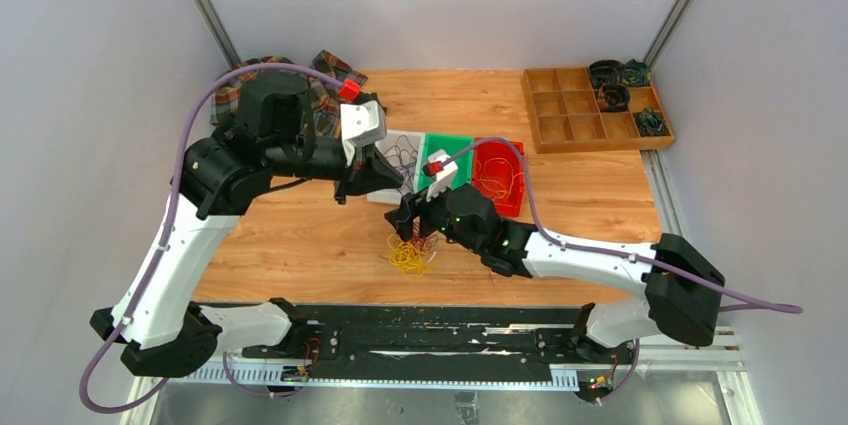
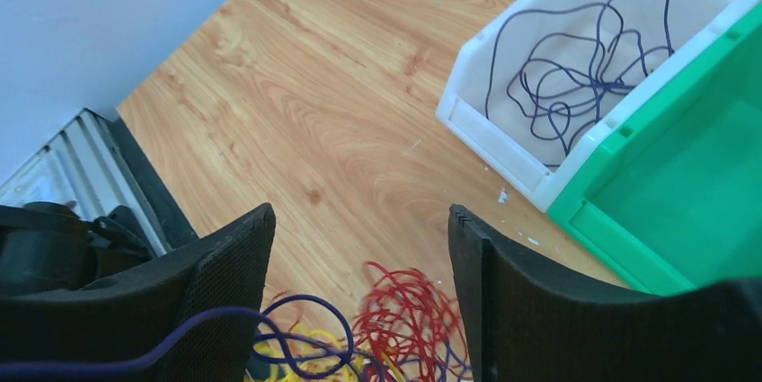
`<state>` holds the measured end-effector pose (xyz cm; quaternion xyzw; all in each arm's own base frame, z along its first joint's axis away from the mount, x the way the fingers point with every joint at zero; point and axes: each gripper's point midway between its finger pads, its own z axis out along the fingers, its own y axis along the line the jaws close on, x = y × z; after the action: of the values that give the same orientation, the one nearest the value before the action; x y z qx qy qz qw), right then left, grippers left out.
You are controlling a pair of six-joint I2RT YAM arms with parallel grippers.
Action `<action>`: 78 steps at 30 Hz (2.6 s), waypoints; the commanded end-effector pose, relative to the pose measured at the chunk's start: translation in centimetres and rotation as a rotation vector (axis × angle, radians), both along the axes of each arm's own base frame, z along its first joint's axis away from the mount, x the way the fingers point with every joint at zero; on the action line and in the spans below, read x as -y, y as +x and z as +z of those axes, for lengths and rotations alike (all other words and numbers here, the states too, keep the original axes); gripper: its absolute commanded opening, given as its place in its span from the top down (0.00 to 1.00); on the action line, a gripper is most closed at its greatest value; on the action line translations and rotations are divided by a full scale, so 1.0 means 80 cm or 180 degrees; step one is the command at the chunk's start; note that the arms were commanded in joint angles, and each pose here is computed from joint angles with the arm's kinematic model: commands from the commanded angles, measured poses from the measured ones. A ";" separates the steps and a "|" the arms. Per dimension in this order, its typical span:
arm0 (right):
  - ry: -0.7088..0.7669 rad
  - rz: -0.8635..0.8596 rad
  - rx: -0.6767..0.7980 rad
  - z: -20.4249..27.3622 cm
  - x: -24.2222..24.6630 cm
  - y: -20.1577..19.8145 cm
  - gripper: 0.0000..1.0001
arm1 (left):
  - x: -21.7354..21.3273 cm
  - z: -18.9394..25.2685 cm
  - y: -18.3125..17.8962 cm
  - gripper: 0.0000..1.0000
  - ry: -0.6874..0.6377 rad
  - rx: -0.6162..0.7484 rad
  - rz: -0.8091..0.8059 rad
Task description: Untangle the cables
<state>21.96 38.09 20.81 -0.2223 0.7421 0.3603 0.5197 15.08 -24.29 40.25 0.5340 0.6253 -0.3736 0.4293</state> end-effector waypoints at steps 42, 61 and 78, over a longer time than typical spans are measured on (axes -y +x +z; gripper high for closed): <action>-0.0208 -0.0486 0.0002 -0.072 0.039 0.012 0.33 | -0.085 0.341 0.065 1.00 -0.1399 0.3094 0.1585; 0.0159 0.0139 0.1063 0.120 -0.028 0.019 0.27 | -0.073 0.339 0.064 1.00 -0.1499 0.2958 0.1466; -0.0070 0.0316 0.0262 -0.029 -0.056 0.006 0.56 | -0.074 0.368 0.037 1.00 -0.1879 0.2760 0.1339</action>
<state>24.33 41.61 22.93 -0.2736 0.6894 0.3411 0.5775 20.05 -19.22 66.72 0.3829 0.3893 -0.1613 0.8221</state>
